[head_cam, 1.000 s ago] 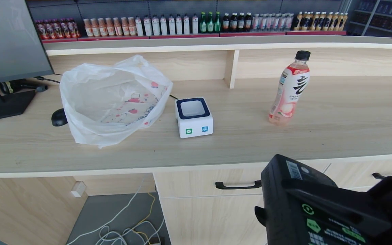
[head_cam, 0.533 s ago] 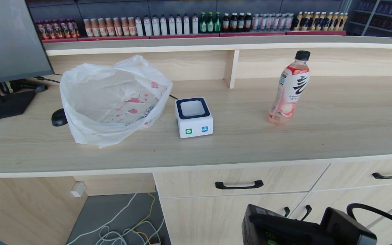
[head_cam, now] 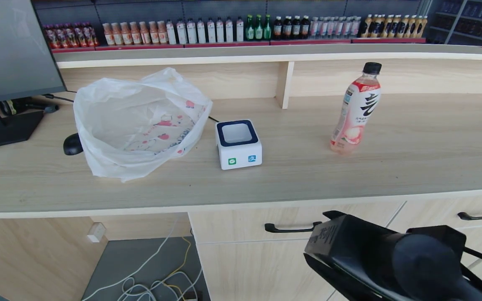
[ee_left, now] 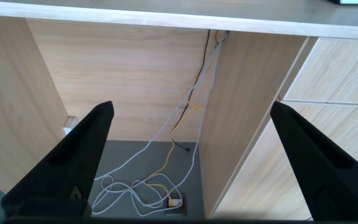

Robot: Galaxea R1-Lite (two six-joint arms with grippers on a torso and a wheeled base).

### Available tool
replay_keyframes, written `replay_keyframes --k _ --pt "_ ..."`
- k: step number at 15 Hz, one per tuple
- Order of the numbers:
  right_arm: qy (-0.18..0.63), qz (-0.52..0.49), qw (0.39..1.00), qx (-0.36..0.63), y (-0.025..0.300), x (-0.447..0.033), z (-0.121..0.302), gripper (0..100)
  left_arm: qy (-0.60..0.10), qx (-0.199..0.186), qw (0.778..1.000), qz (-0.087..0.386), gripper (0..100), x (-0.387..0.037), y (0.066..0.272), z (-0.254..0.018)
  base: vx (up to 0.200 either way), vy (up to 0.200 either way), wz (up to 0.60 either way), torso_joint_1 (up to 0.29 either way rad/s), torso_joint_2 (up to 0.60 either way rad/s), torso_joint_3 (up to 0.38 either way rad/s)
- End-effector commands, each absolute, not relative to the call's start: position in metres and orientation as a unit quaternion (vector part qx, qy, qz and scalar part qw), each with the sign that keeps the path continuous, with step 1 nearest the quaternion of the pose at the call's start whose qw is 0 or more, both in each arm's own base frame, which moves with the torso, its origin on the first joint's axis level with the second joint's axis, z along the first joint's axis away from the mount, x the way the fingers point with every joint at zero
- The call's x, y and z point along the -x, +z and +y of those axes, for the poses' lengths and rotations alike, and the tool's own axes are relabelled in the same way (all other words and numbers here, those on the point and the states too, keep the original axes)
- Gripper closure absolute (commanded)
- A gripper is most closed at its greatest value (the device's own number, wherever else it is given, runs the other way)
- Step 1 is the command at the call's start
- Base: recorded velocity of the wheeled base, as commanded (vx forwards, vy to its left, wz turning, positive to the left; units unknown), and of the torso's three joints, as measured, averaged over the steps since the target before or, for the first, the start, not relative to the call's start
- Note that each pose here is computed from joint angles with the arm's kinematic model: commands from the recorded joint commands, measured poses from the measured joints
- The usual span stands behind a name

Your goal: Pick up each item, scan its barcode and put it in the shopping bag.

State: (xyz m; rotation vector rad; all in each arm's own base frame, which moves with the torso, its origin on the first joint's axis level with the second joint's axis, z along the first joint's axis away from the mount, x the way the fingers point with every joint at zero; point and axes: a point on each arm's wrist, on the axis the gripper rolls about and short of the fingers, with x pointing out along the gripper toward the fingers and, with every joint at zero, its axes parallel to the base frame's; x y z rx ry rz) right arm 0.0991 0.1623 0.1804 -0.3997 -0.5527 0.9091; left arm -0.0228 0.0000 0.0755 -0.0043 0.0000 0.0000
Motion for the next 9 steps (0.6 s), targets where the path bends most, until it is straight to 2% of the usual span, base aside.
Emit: replay_keyframes --k 1,4,9 --pt "0.396 -0.240 0.879 0.112 0.194 -0.111 0.171 100 0.000 0.002 1.000 0.000 0 0.023 0.075 0.000 0.000 0.000 0.00 0.000 0.00 0.000" --pt "0.354 -0.213 0.911 0.007 0.207 -0.138 0.176 100 0.000 0.002 1.000 0.000 0 0.023 0.075 0.000 0.000 0.000 0.00 0.000 0.00 0.000" --pt "0.265 -0.196 0.944 -0.032 0.208 -0.181 0.148 100 0.000 0.002 1.000 0.000 0 0.023 0.075 0.000 0.000 0.000 0.00 0.000 0.00 0.000"
